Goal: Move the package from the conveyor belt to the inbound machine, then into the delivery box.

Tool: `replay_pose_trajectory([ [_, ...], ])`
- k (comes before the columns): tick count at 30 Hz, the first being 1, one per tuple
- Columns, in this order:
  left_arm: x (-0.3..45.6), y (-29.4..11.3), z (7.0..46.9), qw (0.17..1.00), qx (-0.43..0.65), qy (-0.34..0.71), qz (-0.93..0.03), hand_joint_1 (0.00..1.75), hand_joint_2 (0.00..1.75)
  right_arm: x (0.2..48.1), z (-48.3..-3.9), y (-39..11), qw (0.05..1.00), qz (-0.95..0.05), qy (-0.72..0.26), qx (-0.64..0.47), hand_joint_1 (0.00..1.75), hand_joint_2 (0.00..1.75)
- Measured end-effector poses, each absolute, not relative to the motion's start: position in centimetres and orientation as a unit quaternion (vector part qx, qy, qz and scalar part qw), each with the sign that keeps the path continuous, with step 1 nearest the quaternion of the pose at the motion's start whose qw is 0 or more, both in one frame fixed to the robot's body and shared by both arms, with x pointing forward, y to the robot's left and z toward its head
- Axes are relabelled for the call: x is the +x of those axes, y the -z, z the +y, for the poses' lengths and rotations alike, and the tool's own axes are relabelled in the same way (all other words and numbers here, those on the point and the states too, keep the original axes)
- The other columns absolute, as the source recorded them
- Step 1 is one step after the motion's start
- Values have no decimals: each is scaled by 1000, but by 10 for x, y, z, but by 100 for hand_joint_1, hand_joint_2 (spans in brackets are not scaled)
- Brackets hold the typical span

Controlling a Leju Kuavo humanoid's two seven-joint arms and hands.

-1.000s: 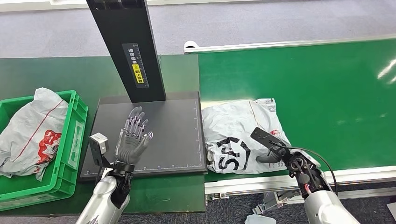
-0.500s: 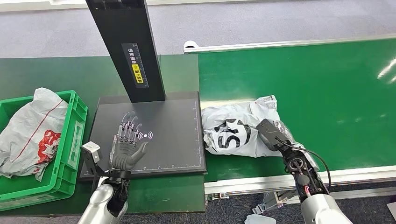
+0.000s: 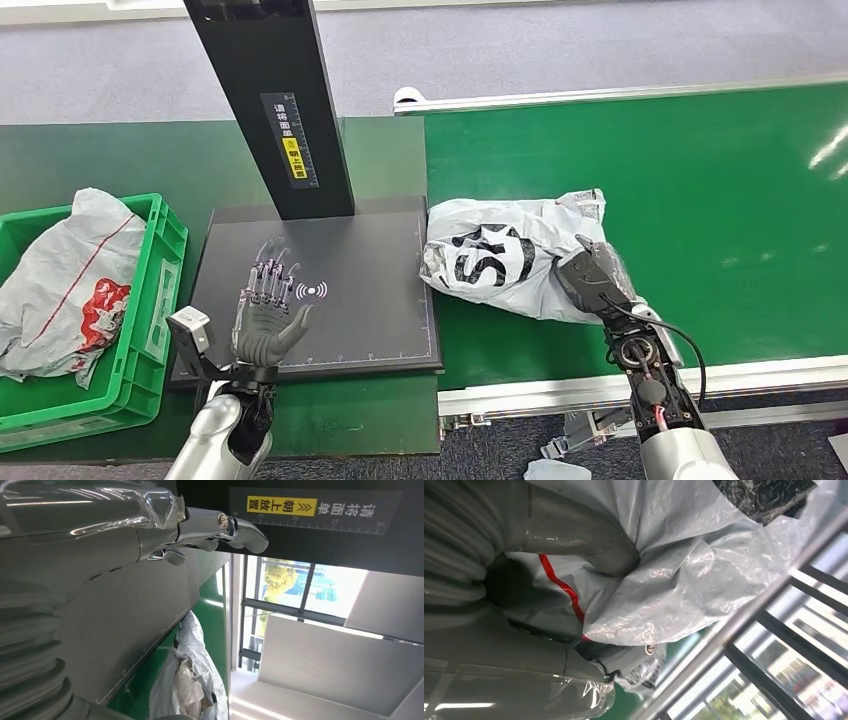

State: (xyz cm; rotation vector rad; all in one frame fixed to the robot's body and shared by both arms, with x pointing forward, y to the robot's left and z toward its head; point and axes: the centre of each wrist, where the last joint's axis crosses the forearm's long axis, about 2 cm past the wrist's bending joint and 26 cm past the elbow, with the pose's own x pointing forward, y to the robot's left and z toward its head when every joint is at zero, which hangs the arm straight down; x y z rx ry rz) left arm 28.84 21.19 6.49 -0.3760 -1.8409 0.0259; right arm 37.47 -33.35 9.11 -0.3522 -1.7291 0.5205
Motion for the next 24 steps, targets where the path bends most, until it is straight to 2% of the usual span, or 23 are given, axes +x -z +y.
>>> replay_pose_trajectory([
  [7, 294, -69, 213, 556, -116, -54, -822, 0, 175, 354, -337, -117, 471, -859, 32, -198, 175, 175],
  [12, 303, -90, 212, 515, -51, -116, -848, 0, 175, 333, -334, -169, 338, -884, 106, -307, 175, 175],
  [14, 308, -104, 214, 492, -26, -142, -859, 0, 175, 332, -325, -189, 289, -895, 94, -327, 175, 175],
  [17, 311, -124, 217, 458, -8, -175, -871, 0, 175, 340, -304, -207, 255, -917, 2, -306, 175, 175],
  [21, 310, -140, 221, 426, -14, -207, -881, 0, 175, 358, -277, -209, 256, -911, -160, -280, 175, 175],
  [24, 308, -146, 223, 414, -14, -219, -884, 0, 175, 365, -266, -201, 262, -898, -230, -270, 175, 175],
])
